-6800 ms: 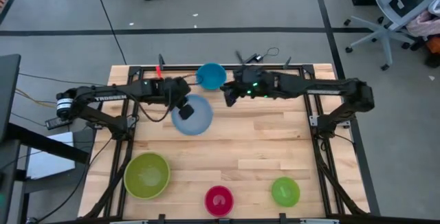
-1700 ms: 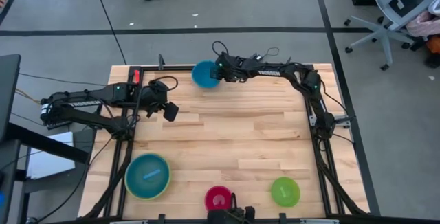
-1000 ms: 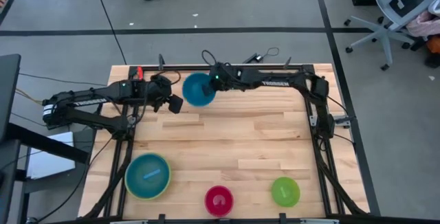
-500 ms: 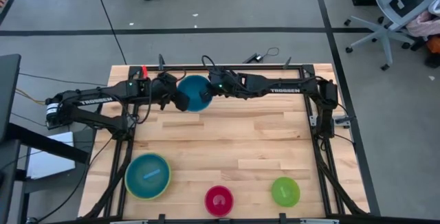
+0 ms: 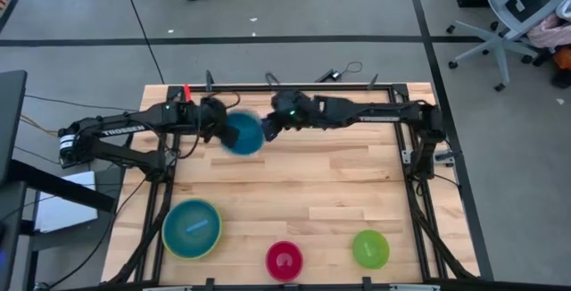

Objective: Nest bowls inside each other
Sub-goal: Stack the small blue bowl on top of the big blue bowl

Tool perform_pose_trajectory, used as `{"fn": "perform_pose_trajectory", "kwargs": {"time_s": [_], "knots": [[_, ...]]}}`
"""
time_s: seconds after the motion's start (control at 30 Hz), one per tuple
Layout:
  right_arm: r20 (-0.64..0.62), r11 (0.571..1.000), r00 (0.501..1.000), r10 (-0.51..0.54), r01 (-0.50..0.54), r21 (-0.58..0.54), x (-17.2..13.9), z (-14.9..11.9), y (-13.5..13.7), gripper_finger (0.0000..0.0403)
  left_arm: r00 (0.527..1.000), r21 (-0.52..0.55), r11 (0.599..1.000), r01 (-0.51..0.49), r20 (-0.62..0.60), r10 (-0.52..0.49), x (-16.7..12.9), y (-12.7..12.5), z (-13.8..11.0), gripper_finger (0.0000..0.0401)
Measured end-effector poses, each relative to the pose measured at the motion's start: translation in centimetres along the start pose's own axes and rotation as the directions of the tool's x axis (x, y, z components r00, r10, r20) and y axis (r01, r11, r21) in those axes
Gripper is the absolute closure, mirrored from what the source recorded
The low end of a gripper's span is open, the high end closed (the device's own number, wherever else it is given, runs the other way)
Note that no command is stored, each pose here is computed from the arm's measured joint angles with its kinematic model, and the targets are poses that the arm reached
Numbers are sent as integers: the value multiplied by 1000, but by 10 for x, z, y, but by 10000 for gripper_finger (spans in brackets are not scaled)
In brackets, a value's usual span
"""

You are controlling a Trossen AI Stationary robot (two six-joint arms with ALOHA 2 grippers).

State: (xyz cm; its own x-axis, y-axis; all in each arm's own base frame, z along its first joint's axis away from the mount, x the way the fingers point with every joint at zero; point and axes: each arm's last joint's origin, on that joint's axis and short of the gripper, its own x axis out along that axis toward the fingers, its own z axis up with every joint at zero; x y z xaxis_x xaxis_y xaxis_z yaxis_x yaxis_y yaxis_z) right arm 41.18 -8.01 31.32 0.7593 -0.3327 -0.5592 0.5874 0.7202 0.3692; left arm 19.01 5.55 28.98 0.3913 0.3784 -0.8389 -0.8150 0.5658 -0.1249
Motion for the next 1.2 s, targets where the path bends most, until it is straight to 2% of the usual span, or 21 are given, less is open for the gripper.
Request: {"fn": "perform_pose_trajectory", "kwargs": {"time_s": [0.07, 0.17, 0.23, 0.33, 0.4, 0.5, 0.57, 0.63, 0.67, 0.83, 0.97, 1.07, 1.2], "knots": [[43, 1000, 999, 9, -10, 17, -22, 14, -3, 234, 985, 114, 993, 14, -174, 6, -1, 7, -17, 388], [84, 1000, 996, 14, -16, 23, -56, 29, -7, 211, 944, 237, 958, 163, -319, -82, -11, 2, -28, 388], [70, 1000, 998, 5, -5, 0, -75, 31, -9, 203, 870, 332, 913, 237, -490, -48, -22, 9, -49, 388], [60, 997, 996, -63, 65, -32, -100, 32, -17, 199, 752, 331, 841, 428, -646, -128, -39, 3, -68, 388], [56, 988, 988, -143, 146, -43, -114, 32, -25, 199, 703, 328, 831, 449, -704, -102, -47, 4, -84, 388], [3, 967, 968, -249, 249, -63, -124, 25, -33, 199, 686, 353, 795, 493, -720, -106, -48, -5, -108, 388], [-46, 957, 957, -285, 282, -68, -127, 19, -36, 199, 659, 364, 768, 526, -746, -98, -43, -12, -127, 388], [-78, 952, 950, -303, 298, -74, -130, 14, -35, 198, 644, 344, 753, 560, -753, -135, -39, -21, -142, 388], [-87, 949, 946, -313, 307, -76, -131, 12, -35, 198, 645, 339, 758, 557, -752, -138, -36, -23, -149, 388], [-126, 948, 941, -314, 303, -98, -120, 1, -31, 199, 700, 350, 842, 411, -713, -46, -22, -24, -165, 379], [-161, 962, 949, -271, 260, -88, -113, 1, -30, 198, 711, 349, 861, 371, -703, -22, -20, -24, -166, 345], [-157, 967, 955, -251, 241, -77, -113, 4, -32, 197, 706, 334, 871, 361, -708, -21, -20, -24, -167, 306], [-211, 968, 946, -245, 227, -108, -117, 3, -37, 197, 644, 280, 897, 342, -765, -6, -28, -23, -164, 250]]}}
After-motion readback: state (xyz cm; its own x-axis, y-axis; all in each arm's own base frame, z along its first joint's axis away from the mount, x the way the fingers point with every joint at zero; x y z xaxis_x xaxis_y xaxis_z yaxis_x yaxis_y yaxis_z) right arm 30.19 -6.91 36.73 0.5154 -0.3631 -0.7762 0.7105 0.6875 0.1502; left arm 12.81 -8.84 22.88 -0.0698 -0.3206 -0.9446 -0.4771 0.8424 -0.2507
